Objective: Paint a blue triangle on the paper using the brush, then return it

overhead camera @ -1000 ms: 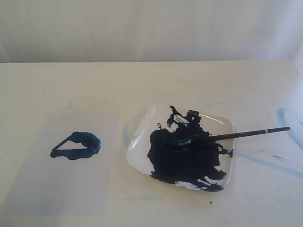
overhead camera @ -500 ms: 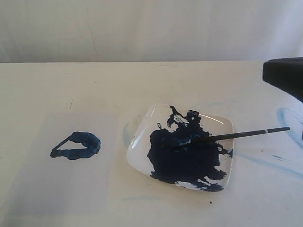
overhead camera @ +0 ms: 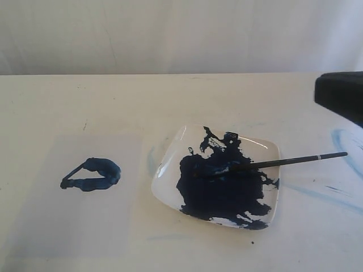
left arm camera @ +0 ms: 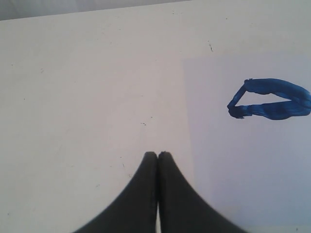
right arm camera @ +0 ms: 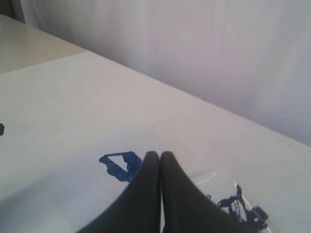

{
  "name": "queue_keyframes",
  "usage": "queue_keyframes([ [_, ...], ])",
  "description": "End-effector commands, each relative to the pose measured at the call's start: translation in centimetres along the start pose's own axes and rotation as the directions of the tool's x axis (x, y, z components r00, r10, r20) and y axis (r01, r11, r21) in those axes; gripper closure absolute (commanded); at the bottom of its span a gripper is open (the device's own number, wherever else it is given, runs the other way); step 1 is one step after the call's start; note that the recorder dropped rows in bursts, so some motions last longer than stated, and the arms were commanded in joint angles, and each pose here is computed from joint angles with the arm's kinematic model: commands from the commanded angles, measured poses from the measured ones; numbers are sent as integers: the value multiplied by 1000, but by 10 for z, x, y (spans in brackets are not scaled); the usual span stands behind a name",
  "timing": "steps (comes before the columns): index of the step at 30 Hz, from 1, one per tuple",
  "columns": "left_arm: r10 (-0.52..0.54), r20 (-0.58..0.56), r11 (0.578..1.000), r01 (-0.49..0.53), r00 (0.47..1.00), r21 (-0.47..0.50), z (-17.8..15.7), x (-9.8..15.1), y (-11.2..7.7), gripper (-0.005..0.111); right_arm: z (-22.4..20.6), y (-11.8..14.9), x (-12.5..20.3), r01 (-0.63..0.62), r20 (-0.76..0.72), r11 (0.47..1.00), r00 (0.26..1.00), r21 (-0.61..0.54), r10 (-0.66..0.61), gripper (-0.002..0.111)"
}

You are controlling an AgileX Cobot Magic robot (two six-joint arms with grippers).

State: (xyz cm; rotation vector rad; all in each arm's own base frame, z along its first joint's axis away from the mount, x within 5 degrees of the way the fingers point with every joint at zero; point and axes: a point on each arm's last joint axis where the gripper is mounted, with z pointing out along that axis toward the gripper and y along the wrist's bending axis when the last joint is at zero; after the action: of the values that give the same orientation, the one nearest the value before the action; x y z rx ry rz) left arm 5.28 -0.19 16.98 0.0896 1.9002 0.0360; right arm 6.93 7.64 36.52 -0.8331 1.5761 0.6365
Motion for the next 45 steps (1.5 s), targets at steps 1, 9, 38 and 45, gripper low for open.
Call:
queue_keyframes([
  [1, -9, 8, 1000, 9, 1000, 6, 0, 0, 0, 107, -34, 23, -7, 84, 131, 996, 988, 26, -87, 108],
  [9, -9, 8, 1000, 9, 1000, 6, 0, 0, 0, 107, -112, 68, -5, 221, 446, 958, 850, 181, -280, 108],
  [38, -10, 8, 1000, 10, 1000, 6, 0, 0, 0, 107, -75, 1, 80, -271, 211, 802, 960, 532, 184, 108],
  [45, -10, 8, 1000, 10, 1000, 6, 0, 0, 0, 107, -46, -12, 148, -175, 18, 788, 979, 590, 204, 108],
])
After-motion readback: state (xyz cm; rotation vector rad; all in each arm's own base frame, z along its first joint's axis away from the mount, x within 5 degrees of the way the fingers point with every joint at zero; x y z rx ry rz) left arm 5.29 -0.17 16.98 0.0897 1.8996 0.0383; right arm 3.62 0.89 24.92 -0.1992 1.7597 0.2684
